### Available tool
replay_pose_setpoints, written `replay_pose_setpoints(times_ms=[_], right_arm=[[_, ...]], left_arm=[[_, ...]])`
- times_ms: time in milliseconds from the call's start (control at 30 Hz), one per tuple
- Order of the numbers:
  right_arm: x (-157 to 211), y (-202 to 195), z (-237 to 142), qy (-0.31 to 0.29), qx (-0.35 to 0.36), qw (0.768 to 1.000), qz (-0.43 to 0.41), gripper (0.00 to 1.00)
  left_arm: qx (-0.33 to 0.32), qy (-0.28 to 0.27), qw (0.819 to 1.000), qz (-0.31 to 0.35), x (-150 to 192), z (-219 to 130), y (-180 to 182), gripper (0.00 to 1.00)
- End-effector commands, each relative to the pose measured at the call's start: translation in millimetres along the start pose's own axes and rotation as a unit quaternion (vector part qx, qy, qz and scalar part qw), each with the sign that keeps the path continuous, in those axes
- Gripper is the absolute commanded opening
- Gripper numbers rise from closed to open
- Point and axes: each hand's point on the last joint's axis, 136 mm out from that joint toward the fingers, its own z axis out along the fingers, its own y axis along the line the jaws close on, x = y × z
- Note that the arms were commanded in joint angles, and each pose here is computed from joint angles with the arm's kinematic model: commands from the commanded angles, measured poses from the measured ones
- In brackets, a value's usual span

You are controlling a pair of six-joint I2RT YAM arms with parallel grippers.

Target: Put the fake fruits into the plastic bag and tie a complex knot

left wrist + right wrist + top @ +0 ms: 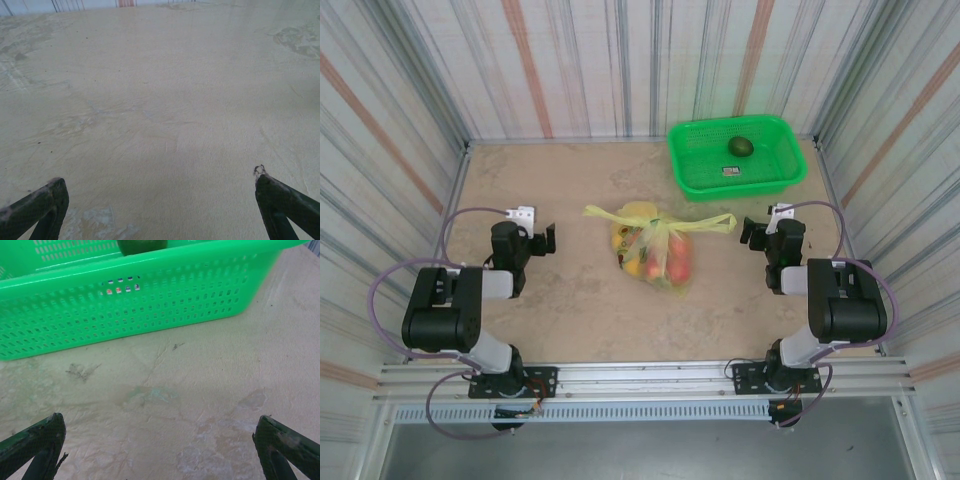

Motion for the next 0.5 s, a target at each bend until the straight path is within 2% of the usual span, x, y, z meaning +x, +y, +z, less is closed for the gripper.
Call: replay_pose_setpoints(times_ms=[0, 467], right_arm=[[-3.2, 1.1, -0.1, -0.006, 0.001, 1.000, -0.011, 0.99], [-2.8, 1.7, -0.2, -0.006, 0.001, 1.000, -0.012, 0.99]], left_arm=[[0.005, -0.021, 1.000, 0.010, -12.3, -2.6, -0.1, 0.99], [0.005, -0.021, 1.000, 0.011, -12.3, -2.2, -0.3, 0.99]])
